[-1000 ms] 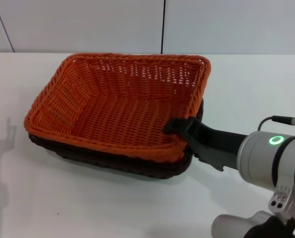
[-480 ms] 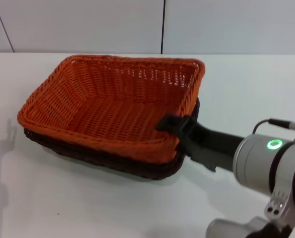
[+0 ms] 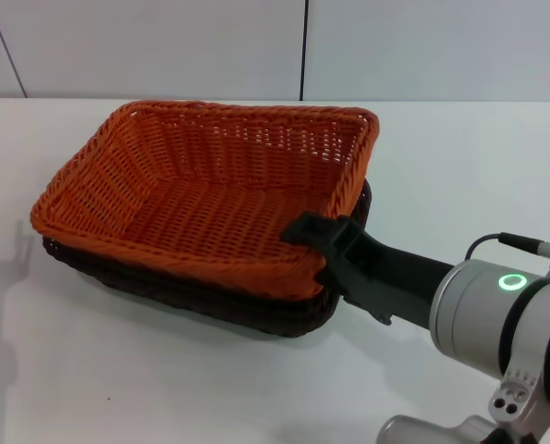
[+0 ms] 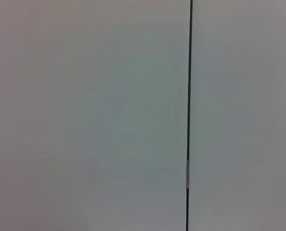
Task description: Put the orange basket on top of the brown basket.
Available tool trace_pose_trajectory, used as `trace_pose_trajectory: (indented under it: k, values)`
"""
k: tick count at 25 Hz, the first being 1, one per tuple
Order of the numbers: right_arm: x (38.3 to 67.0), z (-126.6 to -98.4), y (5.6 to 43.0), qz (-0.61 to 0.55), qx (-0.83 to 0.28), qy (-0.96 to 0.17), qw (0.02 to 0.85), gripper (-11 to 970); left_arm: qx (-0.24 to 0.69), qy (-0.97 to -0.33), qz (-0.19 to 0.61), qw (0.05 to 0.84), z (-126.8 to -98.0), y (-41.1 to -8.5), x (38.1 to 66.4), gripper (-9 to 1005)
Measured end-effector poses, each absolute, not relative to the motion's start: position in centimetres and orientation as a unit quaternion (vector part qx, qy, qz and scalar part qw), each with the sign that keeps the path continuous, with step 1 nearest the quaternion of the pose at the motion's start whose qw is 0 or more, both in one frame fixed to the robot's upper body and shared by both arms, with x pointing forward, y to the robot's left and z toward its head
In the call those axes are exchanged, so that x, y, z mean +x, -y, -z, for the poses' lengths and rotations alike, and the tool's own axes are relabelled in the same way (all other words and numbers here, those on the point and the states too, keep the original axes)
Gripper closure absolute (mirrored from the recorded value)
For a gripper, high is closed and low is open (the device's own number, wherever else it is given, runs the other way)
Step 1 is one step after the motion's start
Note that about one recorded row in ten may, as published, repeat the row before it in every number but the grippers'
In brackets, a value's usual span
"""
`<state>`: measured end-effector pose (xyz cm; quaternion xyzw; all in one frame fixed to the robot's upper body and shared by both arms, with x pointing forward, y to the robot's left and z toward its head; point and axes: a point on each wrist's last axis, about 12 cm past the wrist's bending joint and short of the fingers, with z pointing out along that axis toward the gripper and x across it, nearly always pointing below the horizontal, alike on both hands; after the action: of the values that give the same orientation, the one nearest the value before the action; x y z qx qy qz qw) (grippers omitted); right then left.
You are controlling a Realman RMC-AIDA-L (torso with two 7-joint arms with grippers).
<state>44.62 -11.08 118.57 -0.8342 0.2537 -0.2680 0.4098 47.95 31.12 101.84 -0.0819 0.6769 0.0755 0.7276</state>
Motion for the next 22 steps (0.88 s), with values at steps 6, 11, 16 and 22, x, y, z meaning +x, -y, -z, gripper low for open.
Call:
trace_pose_trajectory:
  k: [6,11,16,22]
  values:
    - [44.5,-118.4,11.1,0.267,-0.831,-0.258,0.415,332,-0.081,-0.676,-0.074,0.728,-101.9,-31.0,48.1,194]
    - [43.8,-117.9,10.7,0.256,-0.835,-0.255,0.415,151,-0.078,-0.675,-0.072,0.73,-102.0,-30.9,48.4,194]
    - [43.0,-117.5,10.1,0.243,-0.841,-0.247,0.416,132,-0.075,-0.677,-0.072,0.729,-102.1,-30.8,48.6,194]
    - [42.4,-117.3,9.0,0.243,-0.836,-0.227,0.437,132,-0.071,-0.679,-0.076,0.727,-102.0,-31.0,48.7,194]
